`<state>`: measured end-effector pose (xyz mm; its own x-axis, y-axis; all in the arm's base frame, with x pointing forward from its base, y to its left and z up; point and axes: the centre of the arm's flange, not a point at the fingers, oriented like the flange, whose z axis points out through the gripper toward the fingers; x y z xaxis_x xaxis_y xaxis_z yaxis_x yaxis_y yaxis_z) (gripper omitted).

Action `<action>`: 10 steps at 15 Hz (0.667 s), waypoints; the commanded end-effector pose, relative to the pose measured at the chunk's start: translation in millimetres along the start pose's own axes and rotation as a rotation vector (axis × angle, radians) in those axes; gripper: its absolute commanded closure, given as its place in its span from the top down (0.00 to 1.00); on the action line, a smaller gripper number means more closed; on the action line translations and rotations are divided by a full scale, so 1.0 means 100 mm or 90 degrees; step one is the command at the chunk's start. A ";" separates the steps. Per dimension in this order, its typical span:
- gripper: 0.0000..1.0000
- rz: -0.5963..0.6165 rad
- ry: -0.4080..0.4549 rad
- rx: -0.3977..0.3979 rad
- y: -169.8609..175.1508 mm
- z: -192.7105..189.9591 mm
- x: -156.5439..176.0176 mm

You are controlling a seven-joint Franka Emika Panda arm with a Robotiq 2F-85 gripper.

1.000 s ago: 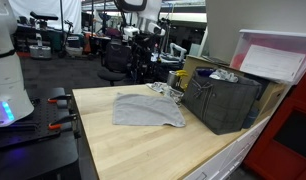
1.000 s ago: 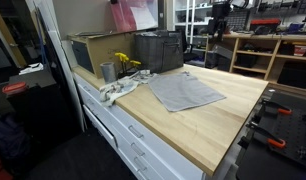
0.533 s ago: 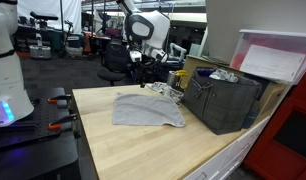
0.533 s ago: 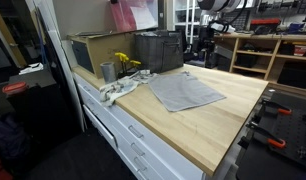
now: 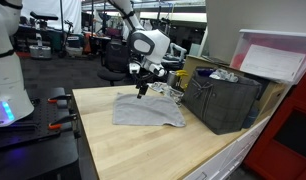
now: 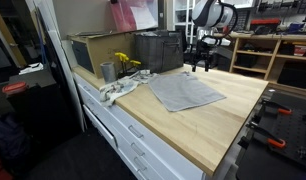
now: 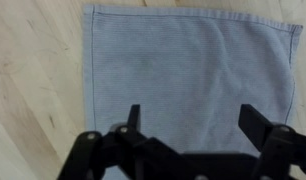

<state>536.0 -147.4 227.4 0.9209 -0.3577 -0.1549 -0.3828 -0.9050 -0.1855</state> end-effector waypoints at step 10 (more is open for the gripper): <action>1.00 0.091 -0.027 0.021 0.15 0.30 0.11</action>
<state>543.1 -154.6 198.9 0.8819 -0.4269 -0.2001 -0.4608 -0.8702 -0.1745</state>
